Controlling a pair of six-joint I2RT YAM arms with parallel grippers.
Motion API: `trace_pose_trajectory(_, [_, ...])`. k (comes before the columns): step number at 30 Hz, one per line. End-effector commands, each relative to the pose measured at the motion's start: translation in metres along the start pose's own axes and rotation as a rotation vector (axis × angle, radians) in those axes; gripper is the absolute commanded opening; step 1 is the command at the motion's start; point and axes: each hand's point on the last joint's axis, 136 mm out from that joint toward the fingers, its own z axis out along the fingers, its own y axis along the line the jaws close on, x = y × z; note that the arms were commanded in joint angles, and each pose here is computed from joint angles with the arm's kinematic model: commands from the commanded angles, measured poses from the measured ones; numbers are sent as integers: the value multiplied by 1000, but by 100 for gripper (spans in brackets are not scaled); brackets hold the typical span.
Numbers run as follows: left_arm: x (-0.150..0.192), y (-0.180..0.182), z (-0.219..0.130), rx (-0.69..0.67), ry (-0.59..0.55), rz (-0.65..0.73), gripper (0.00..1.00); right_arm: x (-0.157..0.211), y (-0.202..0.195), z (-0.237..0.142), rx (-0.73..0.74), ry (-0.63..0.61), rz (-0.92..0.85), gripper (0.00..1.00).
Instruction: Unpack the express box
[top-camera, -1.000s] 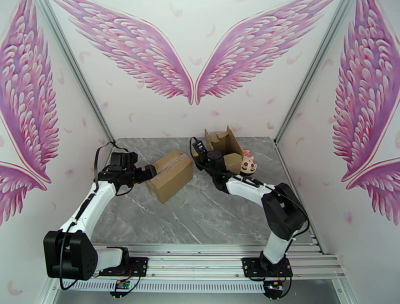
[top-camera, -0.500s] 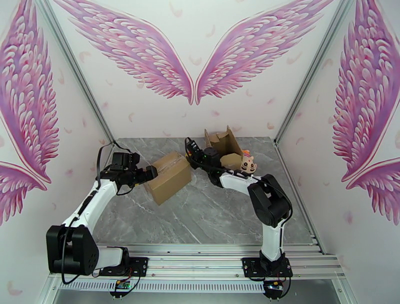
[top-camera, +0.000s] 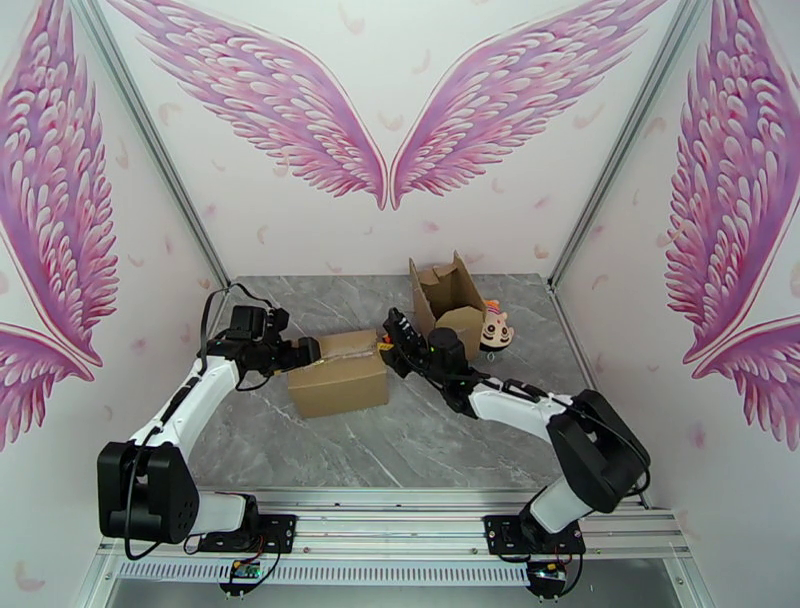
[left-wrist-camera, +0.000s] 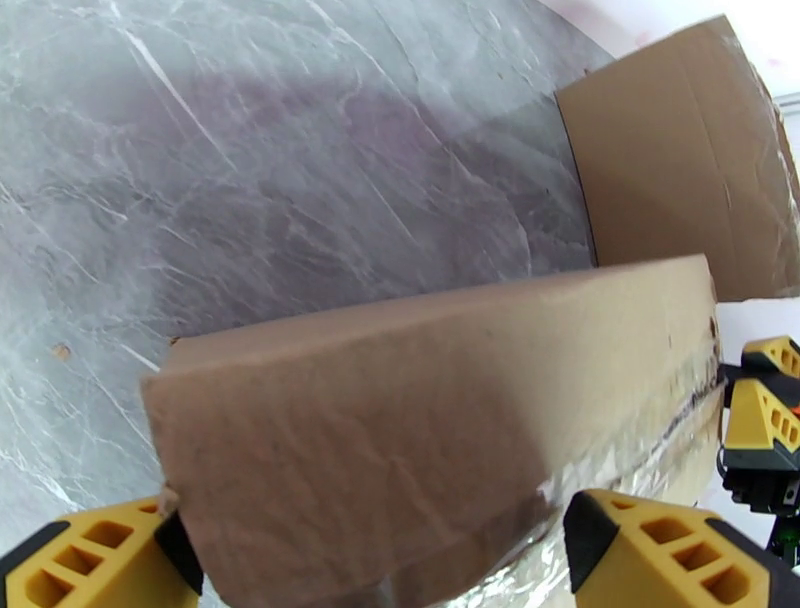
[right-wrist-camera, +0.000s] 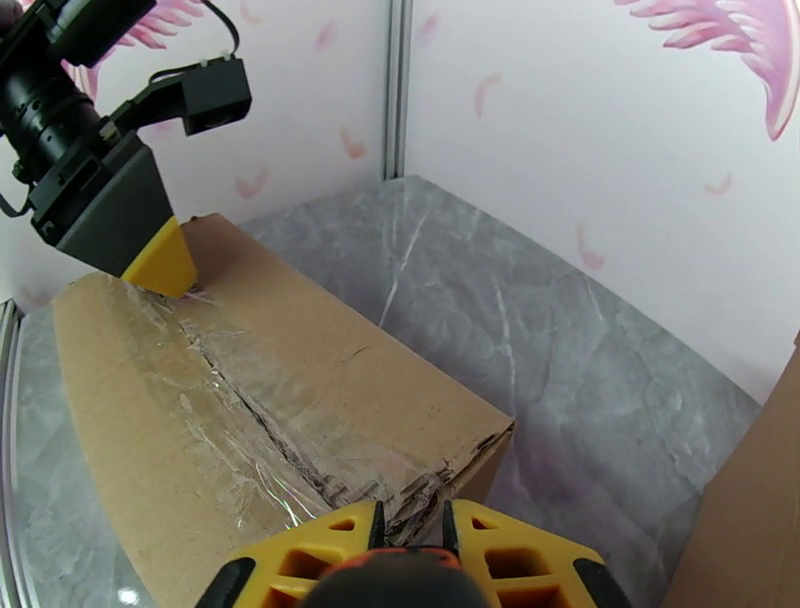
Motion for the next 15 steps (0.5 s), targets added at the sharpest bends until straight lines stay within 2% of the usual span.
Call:
trace_pose_trajectory(1, [19, -11, -4, 12, 39, 37, 99, -1, -24, -22, 176, 52, 70, 6])
trace_pose_trajectory(5, [1, 22, -24, -228, -66, 116, 99, -2, -41, -40, 291, 78, 107, 6])
trace_pose_trajectory(8, [-17, 29, -44, -347, -153, 205, 99, -4, -54, -49, 371, 90, 137, 6])
trace_pose_trajectory(11, [-31, 11, -62, -367, -242, 332, 99, -9, -64, -56, 415, 73, 183, 6])
trace_pose_trajectory(15, [-35, -34, -75, -318, -332, 585, 99, -36, -59, -60, 367, -20, 210, 6])
